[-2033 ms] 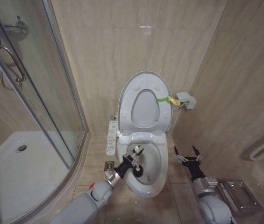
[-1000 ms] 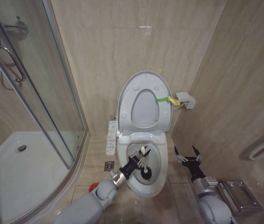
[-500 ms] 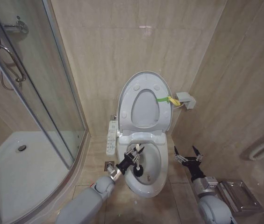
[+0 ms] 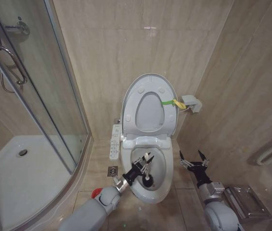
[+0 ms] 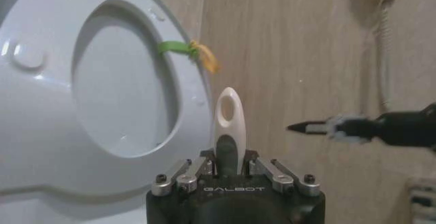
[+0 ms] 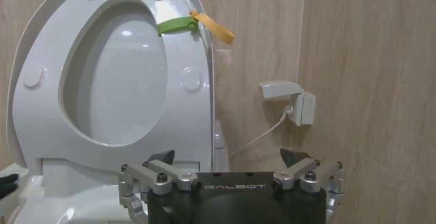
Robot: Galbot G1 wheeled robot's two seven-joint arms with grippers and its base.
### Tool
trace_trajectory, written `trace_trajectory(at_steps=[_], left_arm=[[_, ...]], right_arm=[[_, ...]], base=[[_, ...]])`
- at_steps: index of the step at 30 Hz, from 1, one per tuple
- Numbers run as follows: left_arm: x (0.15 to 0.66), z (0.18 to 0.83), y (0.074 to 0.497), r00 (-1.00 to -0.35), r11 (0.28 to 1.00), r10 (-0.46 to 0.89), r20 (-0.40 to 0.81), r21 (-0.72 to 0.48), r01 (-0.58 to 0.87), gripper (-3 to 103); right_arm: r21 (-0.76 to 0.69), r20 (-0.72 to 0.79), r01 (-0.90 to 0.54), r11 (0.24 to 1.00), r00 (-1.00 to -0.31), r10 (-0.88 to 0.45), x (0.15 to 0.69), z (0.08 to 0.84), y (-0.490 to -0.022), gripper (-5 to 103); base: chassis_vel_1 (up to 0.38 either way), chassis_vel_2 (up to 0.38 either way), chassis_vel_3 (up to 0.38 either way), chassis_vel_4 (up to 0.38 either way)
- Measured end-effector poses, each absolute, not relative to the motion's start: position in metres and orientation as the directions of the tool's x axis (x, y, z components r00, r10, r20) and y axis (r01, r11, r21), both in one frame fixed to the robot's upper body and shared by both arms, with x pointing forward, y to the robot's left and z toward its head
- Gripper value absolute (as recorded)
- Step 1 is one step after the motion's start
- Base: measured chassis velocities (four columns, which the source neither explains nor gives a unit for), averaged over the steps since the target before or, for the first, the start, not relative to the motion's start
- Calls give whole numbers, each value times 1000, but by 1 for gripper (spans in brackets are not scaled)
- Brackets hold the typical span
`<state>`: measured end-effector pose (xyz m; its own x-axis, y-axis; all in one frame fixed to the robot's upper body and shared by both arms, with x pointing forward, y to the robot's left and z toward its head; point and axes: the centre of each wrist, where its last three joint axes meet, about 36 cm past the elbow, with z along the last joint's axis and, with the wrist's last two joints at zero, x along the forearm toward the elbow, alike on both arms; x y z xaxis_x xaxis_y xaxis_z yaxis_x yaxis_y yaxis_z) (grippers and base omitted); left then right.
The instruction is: Open the toilet lid, clean the toilet bowl with a toilet brush, close the toilet lid, and flush.
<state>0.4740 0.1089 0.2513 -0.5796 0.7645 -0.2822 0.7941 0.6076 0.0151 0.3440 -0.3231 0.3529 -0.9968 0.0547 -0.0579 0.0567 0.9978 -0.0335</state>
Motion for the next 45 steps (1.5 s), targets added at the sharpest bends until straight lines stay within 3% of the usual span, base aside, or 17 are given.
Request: trace_trajectory(at_steps=[9,20,36,45], left_arm=[[505,256,113,-614,651,730,-300,33,759,24],[439,272,98,-563,587,769,-303,-16,809,24],[494,255,115,-633,664,724,-274,29,747,24],[454,275,105,-606,635,736,-302,-2,773,24]], right_arm=[[-33,-58,57,998,-997,55,344,353,-323,100],[-33,-58,57,998,-997,55,344,353,-323,100],[-33,-58,57,998,-997,55,344,353,-323,100],[-33,-58,57,998,-997,55,344,353,-323,100]], base=[[0,0,0,0],[0,0,0,0],[0,0,0,0],[0,0,0,0]])
